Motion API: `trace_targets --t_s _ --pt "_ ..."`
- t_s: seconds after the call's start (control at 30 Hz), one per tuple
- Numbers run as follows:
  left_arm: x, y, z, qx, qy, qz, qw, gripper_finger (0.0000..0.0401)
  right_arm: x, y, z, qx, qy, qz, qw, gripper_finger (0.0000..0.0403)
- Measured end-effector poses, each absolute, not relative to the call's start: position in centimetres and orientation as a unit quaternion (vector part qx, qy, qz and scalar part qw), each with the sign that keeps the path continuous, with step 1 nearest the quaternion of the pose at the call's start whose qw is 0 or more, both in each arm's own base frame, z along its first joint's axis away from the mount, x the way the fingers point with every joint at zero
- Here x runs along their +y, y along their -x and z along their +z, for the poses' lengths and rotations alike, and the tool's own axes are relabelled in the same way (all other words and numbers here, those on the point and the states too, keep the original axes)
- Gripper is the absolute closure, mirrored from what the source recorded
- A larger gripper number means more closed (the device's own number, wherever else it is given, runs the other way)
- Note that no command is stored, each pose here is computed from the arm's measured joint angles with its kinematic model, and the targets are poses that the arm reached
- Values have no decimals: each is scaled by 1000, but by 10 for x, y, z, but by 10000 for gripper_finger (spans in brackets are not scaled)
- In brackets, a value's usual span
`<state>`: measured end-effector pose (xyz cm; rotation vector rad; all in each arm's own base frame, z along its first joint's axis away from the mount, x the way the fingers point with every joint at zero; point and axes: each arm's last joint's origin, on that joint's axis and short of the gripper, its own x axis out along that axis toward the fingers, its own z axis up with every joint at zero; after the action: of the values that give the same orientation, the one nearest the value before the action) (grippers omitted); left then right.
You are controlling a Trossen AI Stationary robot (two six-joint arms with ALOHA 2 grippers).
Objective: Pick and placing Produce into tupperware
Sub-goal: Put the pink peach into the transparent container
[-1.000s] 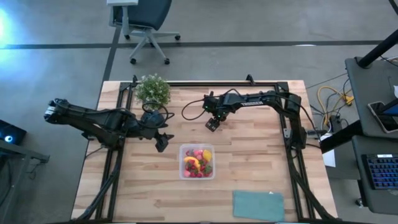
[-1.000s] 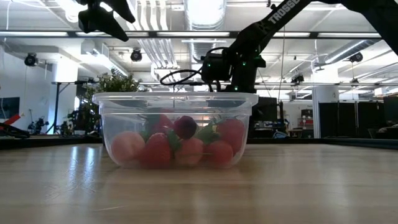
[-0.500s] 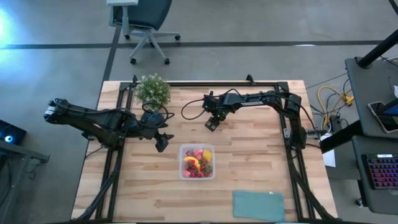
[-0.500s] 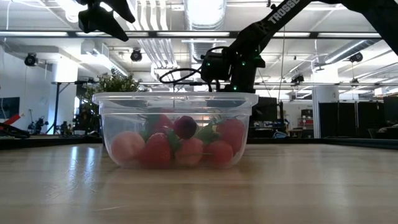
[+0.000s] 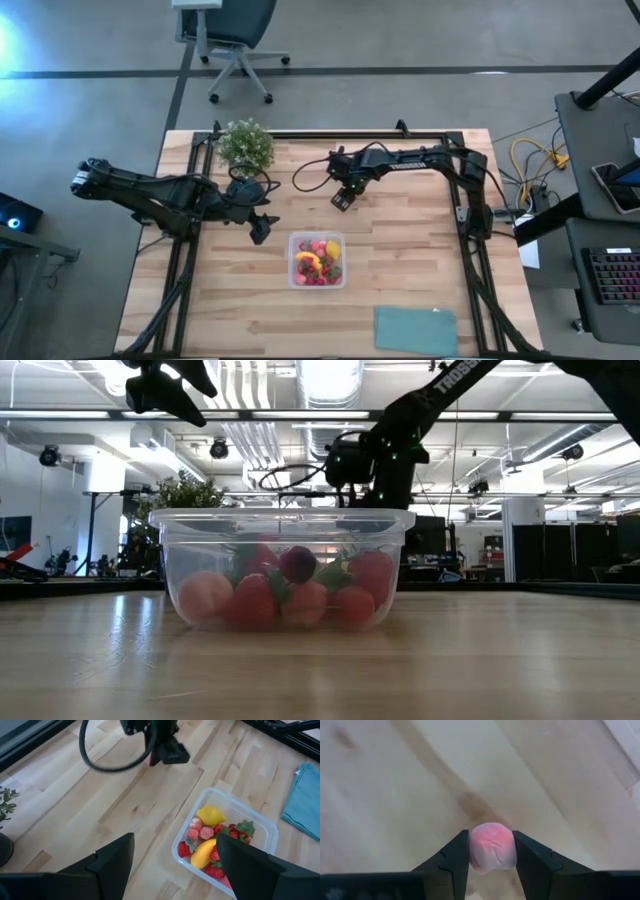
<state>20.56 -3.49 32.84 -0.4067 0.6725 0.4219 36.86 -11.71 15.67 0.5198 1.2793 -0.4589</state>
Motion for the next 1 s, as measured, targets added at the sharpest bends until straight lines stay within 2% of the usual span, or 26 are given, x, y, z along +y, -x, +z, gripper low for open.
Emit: trace_targets --t_s 0.2,0.33,0.43,0.57,0.73,1.0 --pt "-35 -206 328 326 195 204 902 134 -94 -360 209 547 -250 -161 783 273" --pt "-35 -205 328 327 184 202 905 134 -61 -351 253 504 -242 -85 825 273" --pt "-34 -204 330 322 182 207 906 134 -33 -346 271 489 -229 -52 840 273" --pt "-32 -198 334 309 182 213 909 134 0 -350 272 488 -229 -23 842 264" --pt "-29 -187 341 290 186 216 914 134 35 -365 254 493 -232 3 839 255" --pt "-25 -169 353 258 203 207 922 134 51 -383 219 514 -230 -14 827 253"
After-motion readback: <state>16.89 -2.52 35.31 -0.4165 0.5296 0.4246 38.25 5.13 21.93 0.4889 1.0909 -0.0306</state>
